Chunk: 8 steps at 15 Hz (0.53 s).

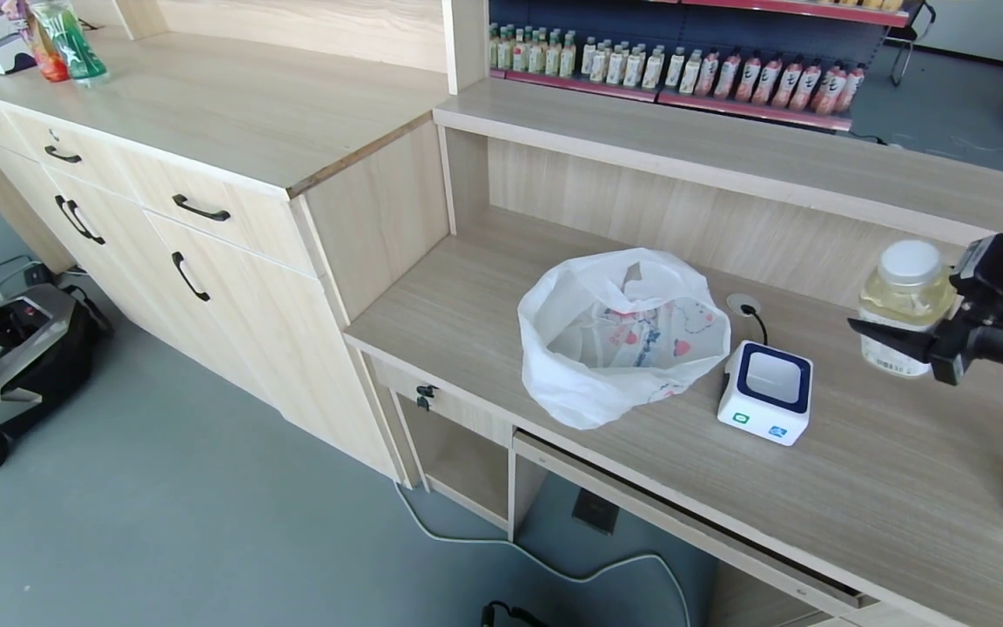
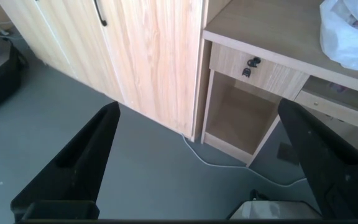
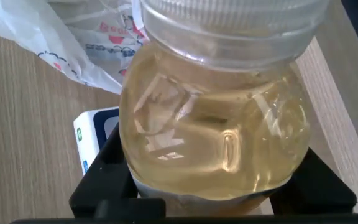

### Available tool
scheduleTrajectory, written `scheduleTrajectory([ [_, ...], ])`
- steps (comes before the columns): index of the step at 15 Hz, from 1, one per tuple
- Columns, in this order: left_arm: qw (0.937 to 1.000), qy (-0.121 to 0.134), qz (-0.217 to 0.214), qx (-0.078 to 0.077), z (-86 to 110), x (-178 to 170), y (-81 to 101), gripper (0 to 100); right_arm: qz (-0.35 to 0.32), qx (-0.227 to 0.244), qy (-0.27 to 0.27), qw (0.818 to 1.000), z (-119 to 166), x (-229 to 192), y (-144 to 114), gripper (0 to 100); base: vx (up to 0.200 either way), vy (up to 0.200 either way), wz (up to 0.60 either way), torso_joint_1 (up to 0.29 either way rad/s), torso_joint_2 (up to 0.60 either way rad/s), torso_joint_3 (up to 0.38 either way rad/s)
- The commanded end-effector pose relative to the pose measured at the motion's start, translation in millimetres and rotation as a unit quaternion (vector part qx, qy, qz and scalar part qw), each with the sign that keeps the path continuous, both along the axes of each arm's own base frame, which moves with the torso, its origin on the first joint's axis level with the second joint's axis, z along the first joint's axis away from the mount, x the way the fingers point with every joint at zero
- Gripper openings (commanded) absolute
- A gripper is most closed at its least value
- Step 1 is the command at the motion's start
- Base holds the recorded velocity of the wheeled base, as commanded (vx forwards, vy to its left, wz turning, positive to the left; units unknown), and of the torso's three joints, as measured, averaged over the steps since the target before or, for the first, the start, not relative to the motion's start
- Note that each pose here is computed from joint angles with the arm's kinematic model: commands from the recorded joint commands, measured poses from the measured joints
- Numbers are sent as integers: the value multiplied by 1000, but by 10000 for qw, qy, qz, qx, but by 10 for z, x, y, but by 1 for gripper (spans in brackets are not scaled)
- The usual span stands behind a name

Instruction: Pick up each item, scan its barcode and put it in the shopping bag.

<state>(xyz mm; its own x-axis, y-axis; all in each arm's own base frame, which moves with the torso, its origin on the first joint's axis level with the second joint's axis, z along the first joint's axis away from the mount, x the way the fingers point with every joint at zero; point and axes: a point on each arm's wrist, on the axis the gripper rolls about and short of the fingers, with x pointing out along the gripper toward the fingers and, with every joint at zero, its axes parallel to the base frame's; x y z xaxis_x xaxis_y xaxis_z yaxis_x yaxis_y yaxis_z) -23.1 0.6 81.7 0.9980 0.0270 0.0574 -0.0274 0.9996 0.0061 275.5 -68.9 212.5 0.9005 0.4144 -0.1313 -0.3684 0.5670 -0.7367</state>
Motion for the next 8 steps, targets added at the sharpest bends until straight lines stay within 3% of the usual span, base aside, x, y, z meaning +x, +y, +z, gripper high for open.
scheduleTrajectory([
  [1,10000,-4,3,0,0,0,0,100,-435,-33,-168,9989,233,-305,-120,0,0,0,0,0,0,0],
  [3,10000,-4,3,0,0,0,0,100,-619,207,139,9978,243,-423,-155,0,0,0,0,0,0,0],
  [4,10000,-4,3,0,0,0,0,100,-650,417,215,9968,258,-448,-144,0,0,0,600,2,2,-2],
  [8,10000,-4,3,0,0,0,0,100,-787,540,181,9953,224,-308,-90,0,0,0,600,-1,2,6],
])
